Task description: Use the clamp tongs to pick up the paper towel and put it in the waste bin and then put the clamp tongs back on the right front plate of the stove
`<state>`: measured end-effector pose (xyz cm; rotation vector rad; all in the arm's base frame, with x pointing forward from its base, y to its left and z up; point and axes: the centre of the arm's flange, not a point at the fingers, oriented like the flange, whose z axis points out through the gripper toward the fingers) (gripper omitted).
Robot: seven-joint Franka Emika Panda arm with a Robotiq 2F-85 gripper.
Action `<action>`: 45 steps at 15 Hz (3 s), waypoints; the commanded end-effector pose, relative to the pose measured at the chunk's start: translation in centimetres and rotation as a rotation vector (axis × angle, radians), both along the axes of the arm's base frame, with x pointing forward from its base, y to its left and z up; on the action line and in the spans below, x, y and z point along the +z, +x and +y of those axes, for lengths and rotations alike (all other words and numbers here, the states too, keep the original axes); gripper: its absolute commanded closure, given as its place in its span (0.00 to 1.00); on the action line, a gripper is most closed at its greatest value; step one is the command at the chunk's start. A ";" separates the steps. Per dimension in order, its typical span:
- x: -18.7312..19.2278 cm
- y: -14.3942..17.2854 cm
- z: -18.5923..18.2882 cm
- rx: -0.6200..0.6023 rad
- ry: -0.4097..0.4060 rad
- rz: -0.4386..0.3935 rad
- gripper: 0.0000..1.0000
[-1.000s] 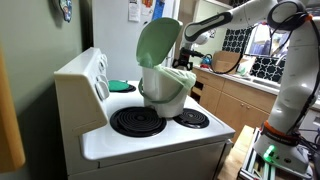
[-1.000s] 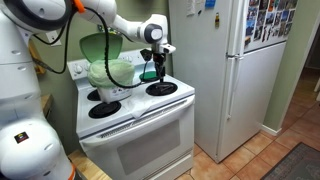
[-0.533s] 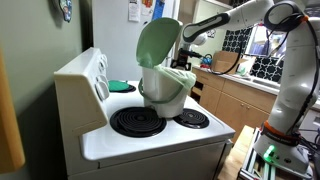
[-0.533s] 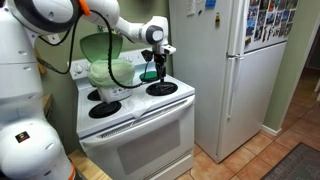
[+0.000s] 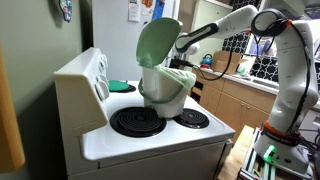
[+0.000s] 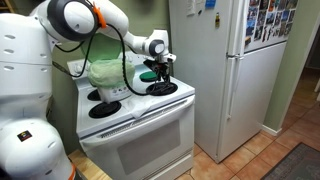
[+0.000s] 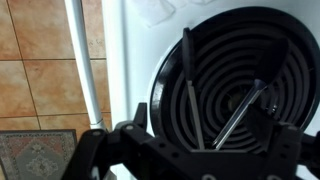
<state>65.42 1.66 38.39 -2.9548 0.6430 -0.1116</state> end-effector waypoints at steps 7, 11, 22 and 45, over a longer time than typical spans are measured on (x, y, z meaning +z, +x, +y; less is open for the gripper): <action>-4.2 4.3 1.7 -0.034 0.034 -0.078 0.00; -4.8 5.0 2.4 -0.033 0.067 -0.075 0.00; -6.0 5.3 2.6 -0.033 0.056 0.008 0.12; -5.1 3.1 5.4 -0.009 -0.042 0.100 0.76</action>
